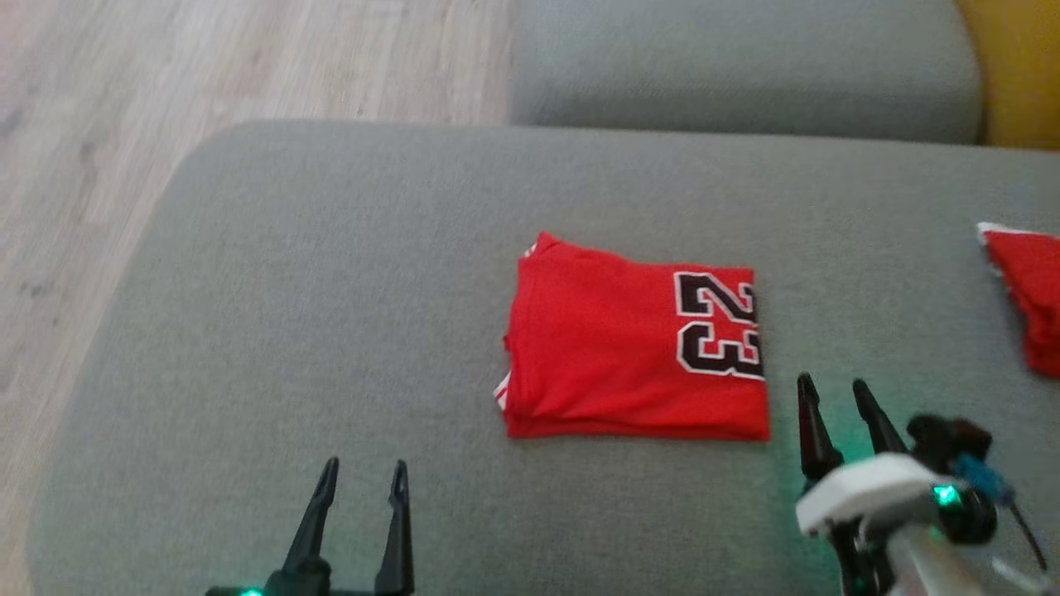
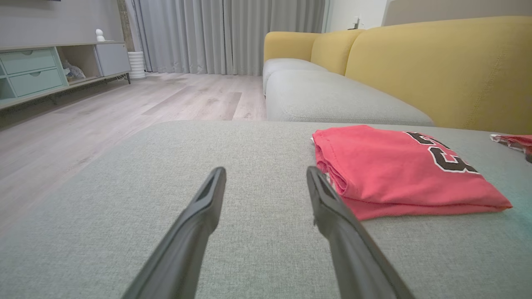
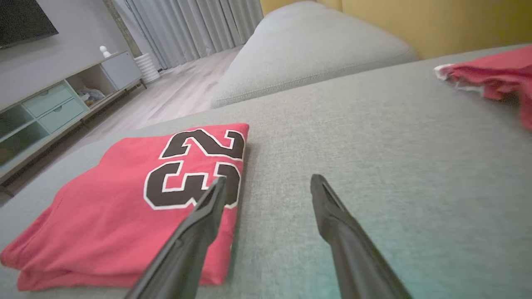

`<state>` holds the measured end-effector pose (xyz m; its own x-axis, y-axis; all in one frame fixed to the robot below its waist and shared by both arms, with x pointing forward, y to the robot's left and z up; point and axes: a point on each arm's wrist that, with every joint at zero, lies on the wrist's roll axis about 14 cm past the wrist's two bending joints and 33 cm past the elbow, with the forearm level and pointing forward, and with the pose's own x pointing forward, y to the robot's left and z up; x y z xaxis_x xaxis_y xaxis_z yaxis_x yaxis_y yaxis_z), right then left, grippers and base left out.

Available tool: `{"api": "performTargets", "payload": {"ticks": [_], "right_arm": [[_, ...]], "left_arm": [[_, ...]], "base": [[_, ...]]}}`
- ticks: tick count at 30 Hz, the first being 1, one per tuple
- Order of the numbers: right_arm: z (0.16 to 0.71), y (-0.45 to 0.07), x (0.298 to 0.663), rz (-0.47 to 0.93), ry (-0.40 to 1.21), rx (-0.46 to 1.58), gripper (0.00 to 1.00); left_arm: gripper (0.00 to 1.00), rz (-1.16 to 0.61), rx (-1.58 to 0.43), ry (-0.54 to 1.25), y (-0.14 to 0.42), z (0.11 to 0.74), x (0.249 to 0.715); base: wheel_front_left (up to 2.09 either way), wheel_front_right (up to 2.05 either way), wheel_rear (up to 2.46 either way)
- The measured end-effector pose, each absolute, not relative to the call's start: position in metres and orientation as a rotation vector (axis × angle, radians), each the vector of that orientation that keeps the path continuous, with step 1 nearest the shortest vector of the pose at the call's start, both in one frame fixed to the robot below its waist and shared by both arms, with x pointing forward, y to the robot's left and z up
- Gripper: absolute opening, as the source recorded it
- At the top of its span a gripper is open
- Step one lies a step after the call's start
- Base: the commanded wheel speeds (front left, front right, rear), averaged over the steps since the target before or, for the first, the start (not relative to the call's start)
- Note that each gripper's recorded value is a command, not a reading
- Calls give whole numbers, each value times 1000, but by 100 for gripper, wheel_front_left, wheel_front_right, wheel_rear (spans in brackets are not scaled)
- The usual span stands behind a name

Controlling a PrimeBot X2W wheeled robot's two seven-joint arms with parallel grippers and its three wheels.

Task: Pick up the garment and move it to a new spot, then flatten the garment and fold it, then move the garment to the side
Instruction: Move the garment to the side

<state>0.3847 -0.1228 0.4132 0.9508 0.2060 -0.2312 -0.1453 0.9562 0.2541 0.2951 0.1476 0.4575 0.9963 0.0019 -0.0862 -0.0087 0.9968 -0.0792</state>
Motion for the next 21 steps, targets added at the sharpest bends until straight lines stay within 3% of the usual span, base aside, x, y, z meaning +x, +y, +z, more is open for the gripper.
{"api": "performTargets", "payload": {"ticks": [7,8,9,10,11,21], "right_arm": [[386,-79,424,260,407,298,100],[381,-76,424,265,425,301,86],[376,-73,424,271,446,302,45],[372,-71,423,274,466,304,15],[370,-71,424,274,470,306,0],[387,-126,454,215,395,163,0]], "left_arm": [[100,33,-75,106,153,454,308],[100,34,-75,112,153,452,307],[100,38,-74,117,154,451,308],[100,41,-73,118,155,451,308],[100,45,-72,118,156,451,309],[100,12,-69,137,145,445,318]], "base": [[0,0,0],[0,0,0],[0,0,0],[0,0,0],[0,0,0],[0,0,0]]}}
